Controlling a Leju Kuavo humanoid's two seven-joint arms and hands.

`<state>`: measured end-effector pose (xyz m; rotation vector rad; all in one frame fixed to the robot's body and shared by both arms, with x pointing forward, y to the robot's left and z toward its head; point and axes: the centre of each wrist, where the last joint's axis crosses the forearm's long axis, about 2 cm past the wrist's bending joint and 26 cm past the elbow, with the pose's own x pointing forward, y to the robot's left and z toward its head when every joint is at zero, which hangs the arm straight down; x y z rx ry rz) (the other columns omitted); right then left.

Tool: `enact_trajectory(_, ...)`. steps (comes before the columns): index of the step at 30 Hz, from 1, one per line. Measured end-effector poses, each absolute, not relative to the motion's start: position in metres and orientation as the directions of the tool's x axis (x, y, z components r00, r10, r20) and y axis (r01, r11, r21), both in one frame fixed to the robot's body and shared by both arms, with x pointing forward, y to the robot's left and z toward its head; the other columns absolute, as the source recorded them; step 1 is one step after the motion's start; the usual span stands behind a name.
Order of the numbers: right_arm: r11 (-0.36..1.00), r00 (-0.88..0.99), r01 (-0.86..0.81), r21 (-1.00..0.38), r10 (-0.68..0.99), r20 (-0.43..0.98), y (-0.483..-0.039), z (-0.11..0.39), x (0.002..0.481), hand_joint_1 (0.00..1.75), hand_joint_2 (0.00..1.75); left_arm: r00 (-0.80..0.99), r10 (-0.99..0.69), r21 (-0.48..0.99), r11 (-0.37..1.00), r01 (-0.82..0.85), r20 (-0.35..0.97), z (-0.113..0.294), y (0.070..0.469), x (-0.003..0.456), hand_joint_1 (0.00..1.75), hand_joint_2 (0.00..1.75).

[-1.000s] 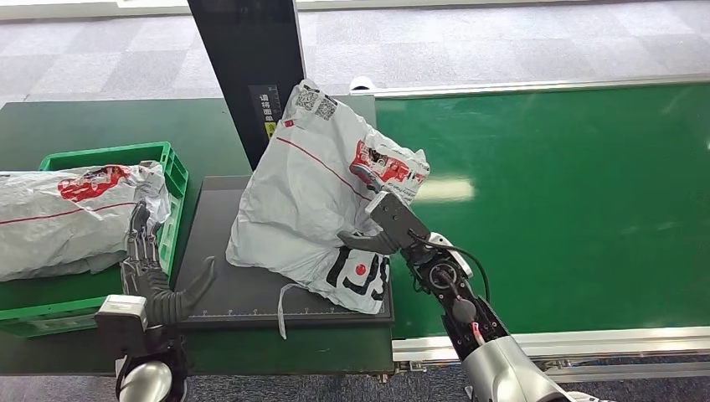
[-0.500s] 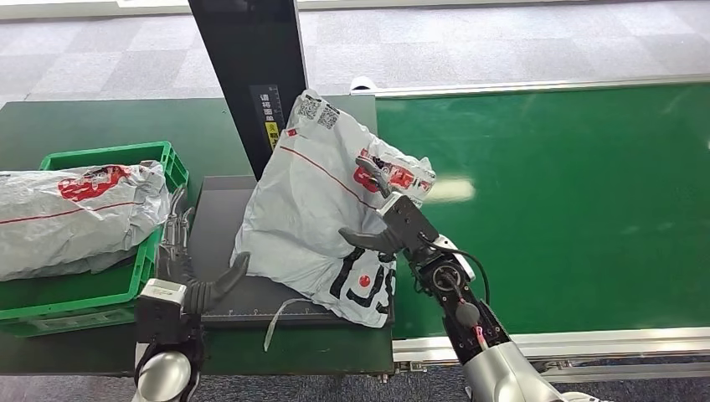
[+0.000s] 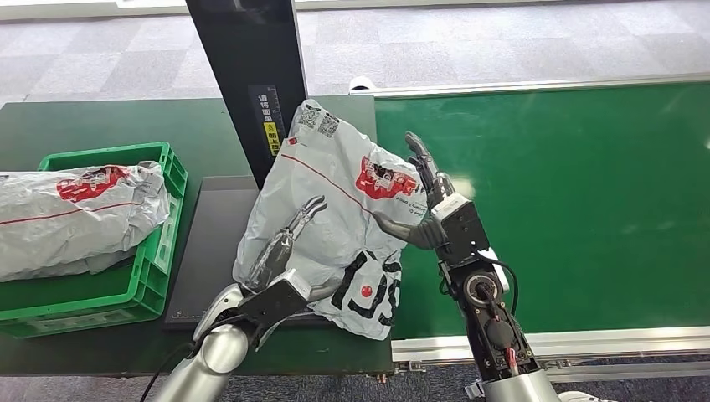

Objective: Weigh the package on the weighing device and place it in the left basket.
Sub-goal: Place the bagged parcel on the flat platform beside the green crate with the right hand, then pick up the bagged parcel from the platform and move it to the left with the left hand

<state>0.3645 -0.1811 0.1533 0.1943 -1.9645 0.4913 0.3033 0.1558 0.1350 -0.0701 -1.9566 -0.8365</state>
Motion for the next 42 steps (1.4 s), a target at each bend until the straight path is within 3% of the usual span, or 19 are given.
enact_trajectory(9,0.911,-0.444,-0.341,-0.233,0.063,0.894,-0.187,0.152,0.360,0.00,1.75,-0.535,-0.343,0.629,0.528,0.570,0.772,0.121,0.135,0.308,0.00,1.75)
enact_trajectory(15,0.915,-0.461,-0.338,-0.219,0.042,0.886,-0.187,0.156,0.358,0.00,1.75,-0.495,-0.468,0.671,0.372,0.641,0.732,0.106,0.135,0.337,0.00,1.75)
enact_trajectory(29,0.915,-0.474,-0.344,-0.211,0.025,0.880,-0.184,0.161,0.357,0.00,1.75,-0.449,-0.625,0.697,0.224,0.681,0.639,0.109,0.144,0.379,0.00,1.75)
enact_trajectory(30,0.915,-0.474,-0.345,-0.209,0.023,0.880,-0.184,0.161,0.357,0.00,1.75,-0.446,-0.636,0.698,0.211,0.684,0.630,0.111,0.145,0.382,0.06,1.75)
enact_trajectory(34,0.915,-0.478,-0.347,-0.204,0.014,0.878,-0.182,0.165,0.360,0.00,1.75,-0.437,-0.666,0.691,0.166,0.703,0.605,0.120,0.148,0.395,1.68,1.75)
enact_trajectory(35,0.915,-0.480,-0.347,-0.204,0.013,0.877,-0.182,0.166,0.360,0.00,1.75,-0.437,-0.670,0.690,0.158,0.706,0.601,0.122,0.149,0.397,1.75,1.75)
enact_trajectory(42,0.917,-0.483,-0.346,-0.200,0.009,0.875,-0.182,0.169,0.362,0.00,1.75,-0.442,-0.688,0.698,0.131,0.704,0.575,0.133,0.152,0.408,1.75,1.75)
